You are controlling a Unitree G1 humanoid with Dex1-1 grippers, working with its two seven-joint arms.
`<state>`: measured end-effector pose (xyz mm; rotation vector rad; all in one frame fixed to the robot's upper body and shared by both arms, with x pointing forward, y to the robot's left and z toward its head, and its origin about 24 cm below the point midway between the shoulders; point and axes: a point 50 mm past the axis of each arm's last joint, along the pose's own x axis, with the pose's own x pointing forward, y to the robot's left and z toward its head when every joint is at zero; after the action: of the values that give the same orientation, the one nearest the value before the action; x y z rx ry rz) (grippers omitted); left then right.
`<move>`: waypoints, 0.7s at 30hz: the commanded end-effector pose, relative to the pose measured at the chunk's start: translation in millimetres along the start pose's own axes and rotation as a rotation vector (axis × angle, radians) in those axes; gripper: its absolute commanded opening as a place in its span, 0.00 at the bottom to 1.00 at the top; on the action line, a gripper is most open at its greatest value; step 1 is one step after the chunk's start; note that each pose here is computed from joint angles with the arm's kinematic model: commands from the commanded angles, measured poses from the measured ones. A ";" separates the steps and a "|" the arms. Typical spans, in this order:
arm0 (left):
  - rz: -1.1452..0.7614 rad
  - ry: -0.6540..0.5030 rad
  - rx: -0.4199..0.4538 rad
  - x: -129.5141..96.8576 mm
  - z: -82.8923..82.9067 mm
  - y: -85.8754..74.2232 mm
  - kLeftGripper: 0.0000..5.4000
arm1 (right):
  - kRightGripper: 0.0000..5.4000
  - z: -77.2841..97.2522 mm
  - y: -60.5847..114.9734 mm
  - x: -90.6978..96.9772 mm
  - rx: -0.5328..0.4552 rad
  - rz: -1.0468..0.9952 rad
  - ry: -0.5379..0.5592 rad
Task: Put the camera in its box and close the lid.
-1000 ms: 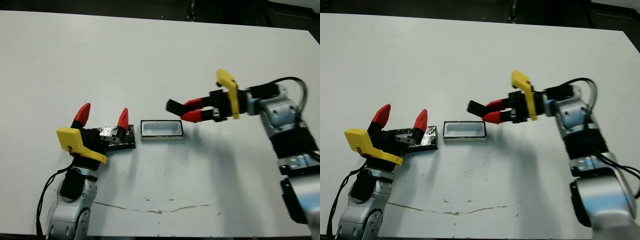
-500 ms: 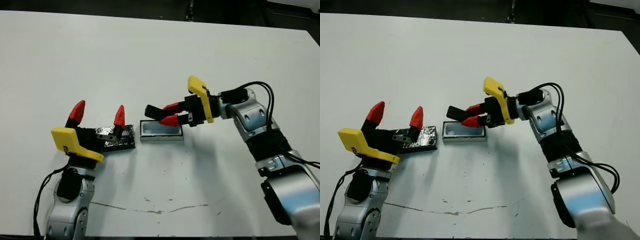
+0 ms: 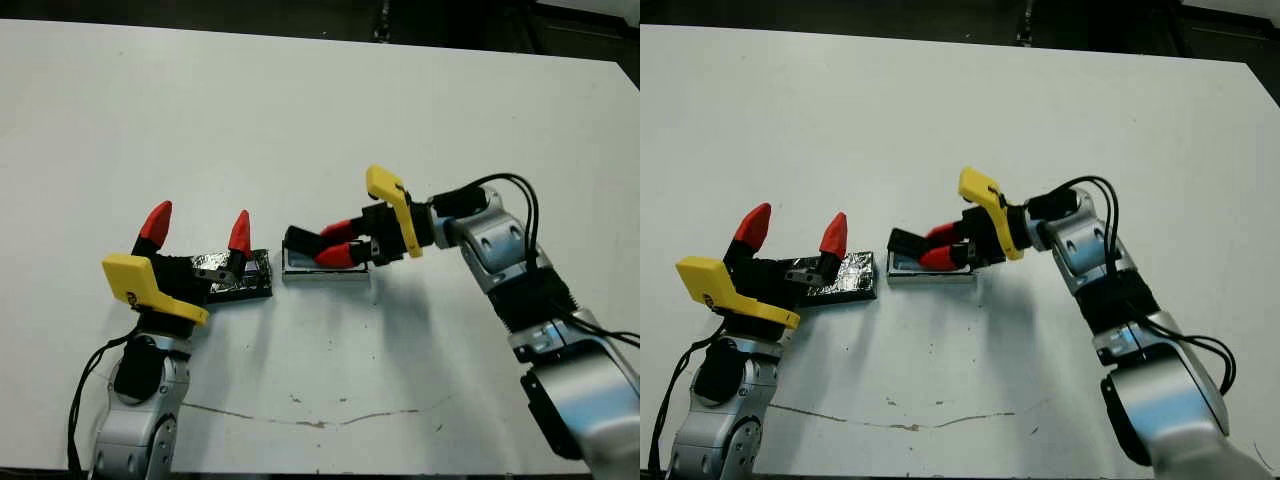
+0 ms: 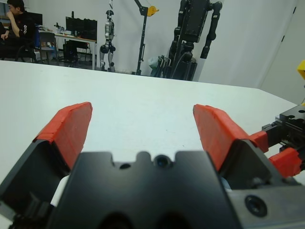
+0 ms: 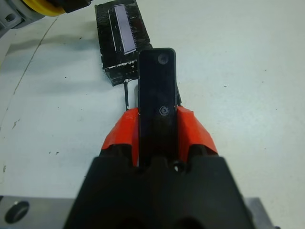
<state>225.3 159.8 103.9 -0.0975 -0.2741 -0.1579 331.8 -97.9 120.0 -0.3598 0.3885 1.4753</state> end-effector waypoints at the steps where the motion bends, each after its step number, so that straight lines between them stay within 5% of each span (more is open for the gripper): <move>1: 0.000 0.016 0.012 -2.1 -3.4 0.7 1.00 | 0.30 -12.4 2.8 -2.8 0.041 0.014 0.038; 21: -0.004 0.016 0.028 -3.2 -3.6 1.3 1.00 | 0.30 -23.3 -8.2 -16.5 0.035 -0.059 0.116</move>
<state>224.8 159.6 103.6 -0.0806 -0.2780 -0.1588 337.2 -102.8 118.8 -0.4118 0.4035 1.4634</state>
